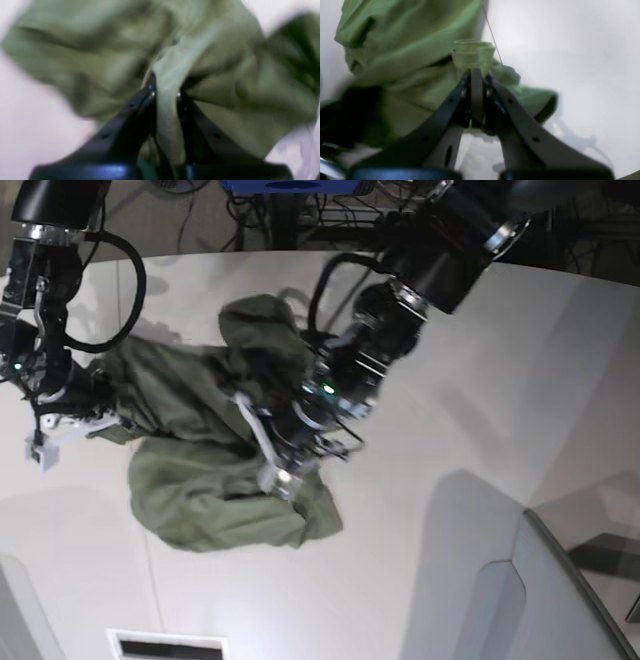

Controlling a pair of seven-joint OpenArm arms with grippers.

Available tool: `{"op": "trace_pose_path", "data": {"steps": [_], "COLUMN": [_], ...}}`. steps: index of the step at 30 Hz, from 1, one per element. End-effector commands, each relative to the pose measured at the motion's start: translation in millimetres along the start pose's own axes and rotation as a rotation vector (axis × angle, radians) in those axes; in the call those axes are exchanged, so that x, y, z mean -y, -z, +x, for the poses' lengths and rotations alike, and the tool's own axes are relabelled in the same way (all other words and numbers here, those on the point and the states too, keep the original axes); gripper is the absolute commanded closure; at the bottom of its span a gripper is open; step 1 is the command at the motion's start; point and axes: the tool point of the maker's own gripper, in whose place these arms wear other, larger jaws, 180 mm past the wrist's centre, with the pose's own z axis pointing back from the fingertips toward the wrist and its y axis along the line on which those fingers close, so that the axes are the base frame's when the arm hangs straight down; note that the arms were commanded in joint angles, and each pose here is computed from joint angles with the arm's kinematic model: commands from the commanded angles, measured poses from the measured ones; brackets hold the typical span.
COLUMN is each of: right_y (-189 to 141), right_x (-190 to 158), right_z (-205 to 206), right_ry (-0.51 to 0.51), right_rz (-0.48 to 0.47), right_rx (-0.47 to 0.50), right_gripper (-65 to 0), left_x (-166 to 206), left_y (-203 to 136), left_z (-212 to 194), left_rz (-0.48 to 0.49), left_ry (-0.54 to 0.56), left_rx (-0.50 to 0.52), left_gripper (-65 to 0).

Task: Layout the t-shirt on the table in an organized manner, then fold the t-shirt properly
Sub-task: 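Grasp the shirt with both grippers at two separate edges, then lift the shirt with both grippers and stretch it apart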

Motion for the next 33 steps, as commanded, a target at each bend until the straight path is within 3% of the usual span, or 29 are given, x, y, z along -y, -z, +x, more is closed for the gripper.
{"op": "trace_pose_path", "data": {"steps": [1,6,13,17,22,24,29,33], "right_y": [-3.7,-3.7,-1.3,12.6,29.3,29.6,17.4,-13.1], "right_x": [-4.3,-5.8,-12.1,-6.0,-5.8,-9.4,-28.0,-56.2], "right_z": [17.3,19.0,13.1,-10.8,-45.0,-45.6,-19.9,34.2], "right_ry": [-0.008,-0.008,0.015,0.083,0.123,0.114,0.003,-0.083], "right_rz": [0.016,0.019,0.031,0.018,0.017,0.03,0.114,0.188], "right_rx": [0.05,0.054,0.043,-0.025,-0.124,-0.107,-0.004,0.169], "right_gripper": [-0.3,-0.3,-0.5,-0.5,-0.5,-0.5,-0.3,-0.3], "left_x": [-11.9,-86.6,-173.1,-206.0,-208.4,-202.6,-182.2,-168.1], "left_y": [-5.8,-45.1,-113.1,-144.6,-159.7,-163.1,-171.4,-180.3], "left_z": [40.1,51.7,-15.0,-53.1,-73.8,-75.9,-31.0,28.9], "left_rz": [0.023,0.175,0.386,0.473,0.484,0.476,0.439,0.413], "left_ry": [-0.01,-0.08,-0.141,-0.147,-0.12,-0.116,-0.068,-0.019], "left_rx": [0.103,0.099,0.015,-0.059,-0.109,-0.11,0.008,0.143], "left_gripper": [0.0,0.0,0.0,0.0,0.0,0.0,0.0,0.0]}}
